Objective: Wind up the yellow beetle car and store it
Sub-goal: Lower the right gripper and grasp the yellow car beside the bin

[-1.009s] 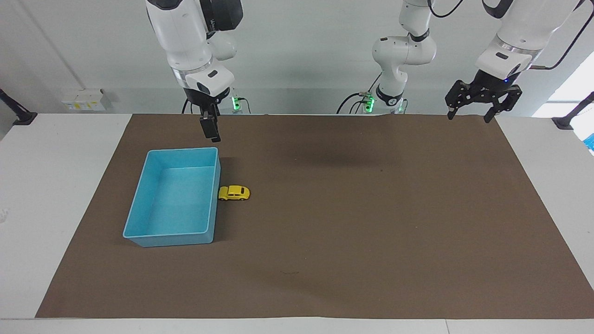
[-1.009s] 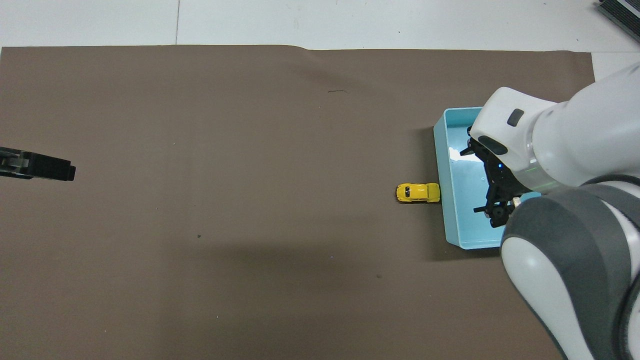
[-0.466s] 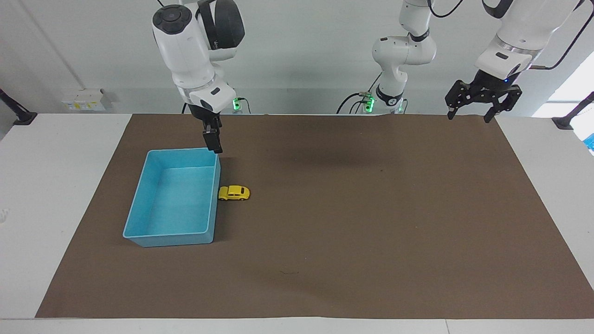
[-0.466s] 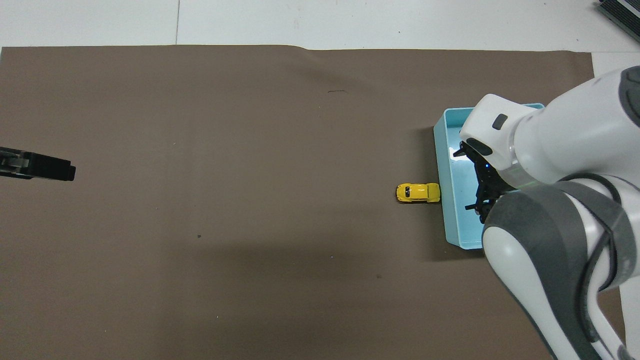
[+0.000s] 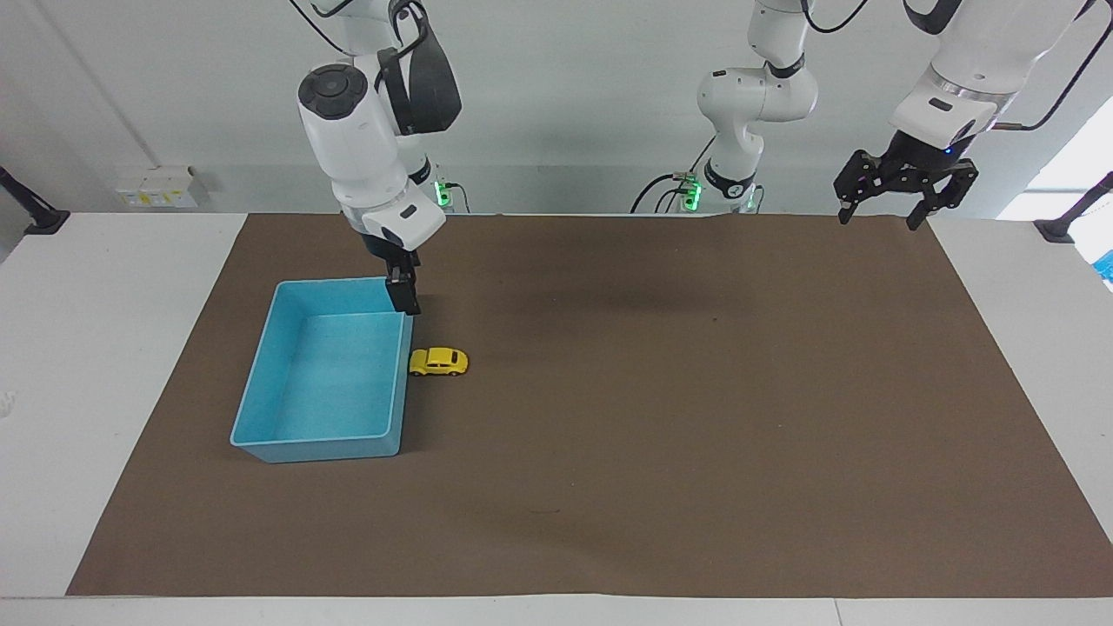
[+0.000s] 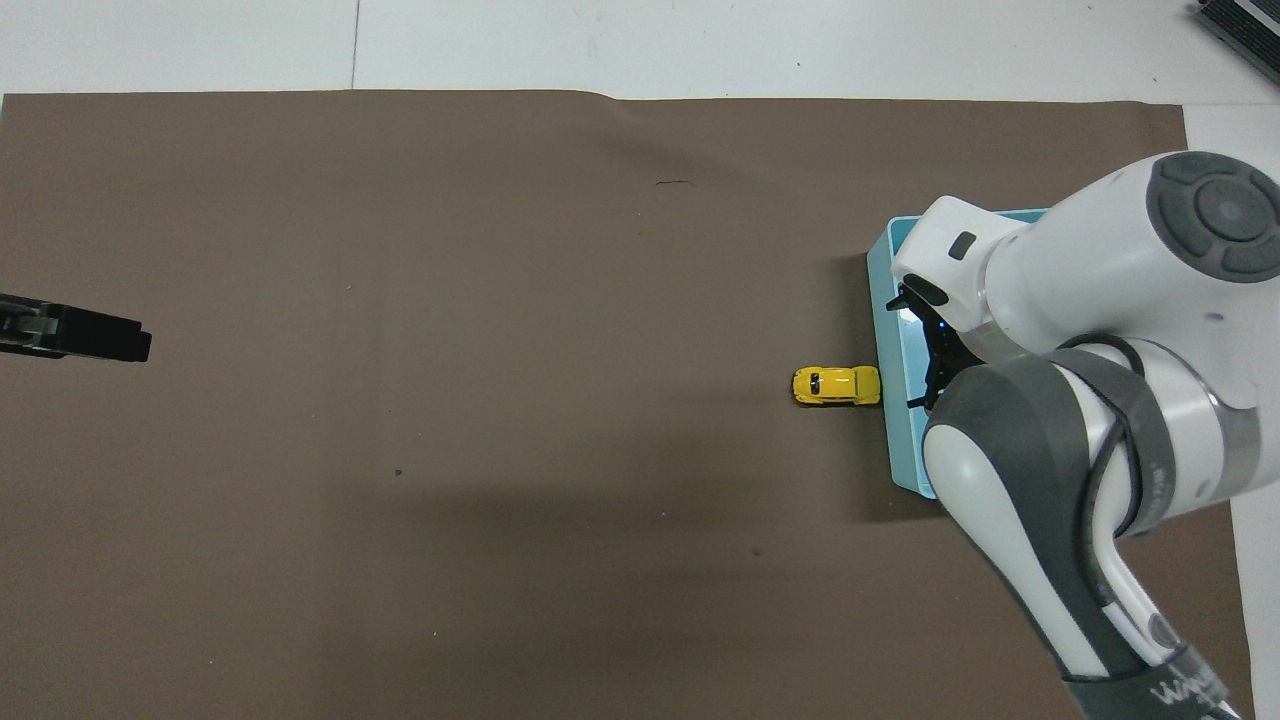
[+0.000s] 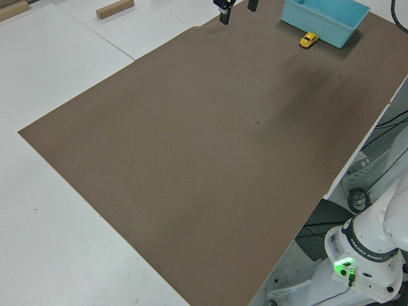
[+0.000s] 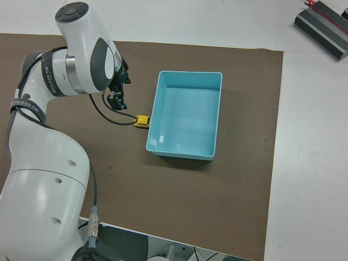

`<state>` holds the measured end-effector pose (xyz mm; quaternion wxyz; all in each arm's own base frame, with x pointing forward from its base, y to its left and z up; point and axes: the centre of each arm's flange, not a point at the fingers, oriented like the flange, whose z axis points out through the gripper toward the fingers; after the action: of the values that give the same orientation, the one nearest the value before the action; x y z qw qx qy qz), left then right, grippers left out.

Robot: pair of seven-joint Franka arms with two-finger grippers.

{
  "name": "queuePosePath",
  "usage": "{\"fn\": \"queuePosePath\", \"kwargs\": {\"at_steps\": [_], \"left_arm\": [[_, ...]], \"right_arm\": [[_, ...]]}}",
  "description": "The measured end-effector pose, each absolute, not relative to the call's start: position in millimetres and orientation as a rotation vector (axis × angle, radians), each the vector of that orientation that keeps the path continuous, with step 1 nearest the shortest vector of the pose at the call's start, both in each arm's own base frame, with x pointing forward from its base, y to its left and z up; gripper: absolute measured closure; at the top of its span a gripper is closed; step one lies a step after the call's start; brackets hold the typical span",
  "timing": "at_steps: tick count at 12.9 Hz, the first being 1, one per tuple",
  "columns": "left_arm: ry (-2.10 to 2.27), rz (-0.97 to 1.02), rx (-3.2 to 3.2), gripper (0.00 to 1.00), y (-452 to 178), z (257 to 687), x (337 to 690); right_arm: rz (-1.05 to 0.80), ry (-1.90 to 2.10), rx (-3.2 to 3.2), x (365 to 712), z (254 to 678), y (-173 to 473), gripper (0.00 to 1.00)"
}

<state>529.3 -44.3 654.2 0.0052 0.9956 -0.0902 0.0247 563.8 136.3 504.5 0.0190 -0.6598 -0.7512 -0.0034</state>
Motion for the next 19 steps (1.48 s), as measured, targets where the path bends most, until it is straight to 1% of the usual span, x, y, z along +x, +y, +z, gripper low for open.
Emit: {"fn": "queuePosePath", "kwargs": {"at_steps": [5,10,15,19], "left_arm": [[-0.282,0.077,3.117,0.0,-44,654,529],[-0.283,0.077,3.117,0.0,-44,654,529],[-0.283,0.077,3.117,0.0,-44,654,529],[-0.282,0.076,3.117,0.0,-44,654,529]], "right_arm": [[-0.015,-2.331,-2.05,567,483,137,0.0],[-0.026,-2.335,-2.056,564,454,137,0.0],[-0.03,-2.334,-2.061,561,437,135,0.0],[-0.038,-2.334,-2.063,565,416,136,0.0]]}}
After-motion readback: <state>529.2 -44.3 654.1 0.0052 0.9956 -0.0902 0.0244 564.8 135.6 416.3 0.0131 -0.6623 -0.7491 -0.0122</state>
